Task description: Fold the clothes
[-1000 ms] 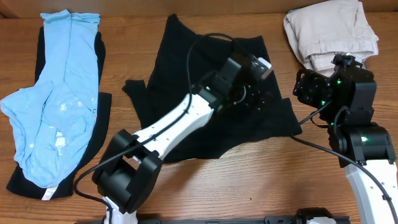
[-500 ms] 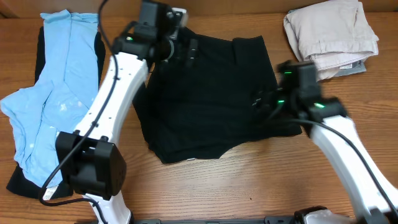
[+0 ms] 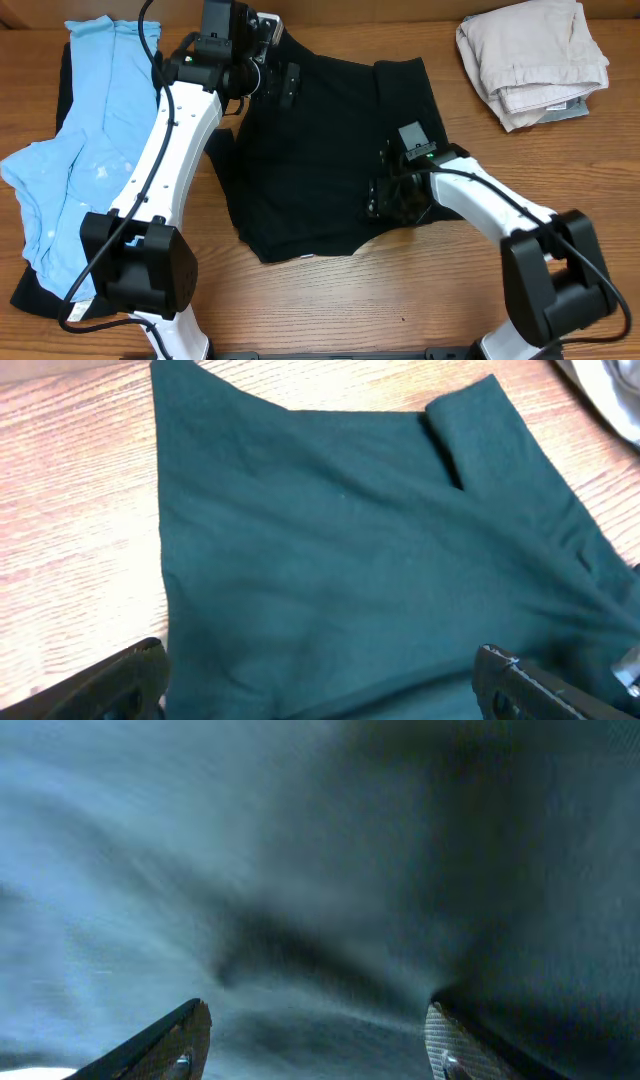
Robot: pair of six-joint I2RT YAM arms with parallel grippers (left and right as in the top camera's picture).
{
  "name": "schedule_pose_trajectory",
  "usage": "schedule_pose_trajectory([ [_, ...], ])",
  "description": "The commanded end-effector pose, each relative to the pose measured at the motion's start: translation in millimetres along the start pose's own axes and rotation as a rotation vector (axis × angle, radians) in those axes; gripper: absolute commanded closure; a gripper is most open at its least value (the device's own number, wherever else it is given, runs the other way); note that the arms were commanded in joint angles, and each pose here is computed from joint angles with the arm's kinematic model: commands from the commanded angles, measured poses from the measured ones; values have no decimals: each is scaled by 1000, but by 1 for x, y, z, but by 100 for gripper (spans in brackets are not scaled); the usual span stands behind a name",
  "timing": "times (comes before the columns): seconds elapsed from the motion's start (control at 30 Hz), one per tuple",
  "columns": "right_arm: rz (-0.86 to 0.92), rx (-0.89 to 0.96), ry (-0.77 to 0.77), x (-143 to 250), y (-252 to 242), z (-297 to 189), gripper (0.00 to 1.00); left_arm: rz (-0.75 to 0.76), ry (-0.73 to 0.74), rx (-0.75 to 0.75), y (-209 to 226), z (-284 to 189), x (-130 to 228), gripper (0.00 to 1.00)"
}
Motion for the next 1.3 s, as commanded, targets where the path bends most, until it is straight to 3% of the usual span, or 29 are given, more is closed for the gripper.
schedule_pose_trajectory([
  [0.0, 11, 29, 5, -1, -3, -4, 28, 85, -35, 3, -5, -13, -8, 0],
  [0.37, 209, 243, 109, 29, -50, -7, 20, 206, -26, -7, -1, -1, -8, 0],
  [0.73, 443, 236, 99, 33, -123, -27, 20, 231, 71, -47, 29, 87, 14, 0],
  [0.97, 440, 223, 89, 30, -129, -30, 19, 238, 92, -64, 48, 145, 30, 0],
  [1.27, 411, 178, 64, 20, -123, -35, 18, 218, 202, -124, 70, 178, 64, 3],
])
Point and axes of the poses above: each gripper's point midway between its finger pads, its own z axis out along the fingers, its own y axis along the line the jaws close on, x = y × z, the point moved 4 cm from there along -z, back along the fingers, and after that the axes turned 11 degrees about -z, right-handed, at the moved point
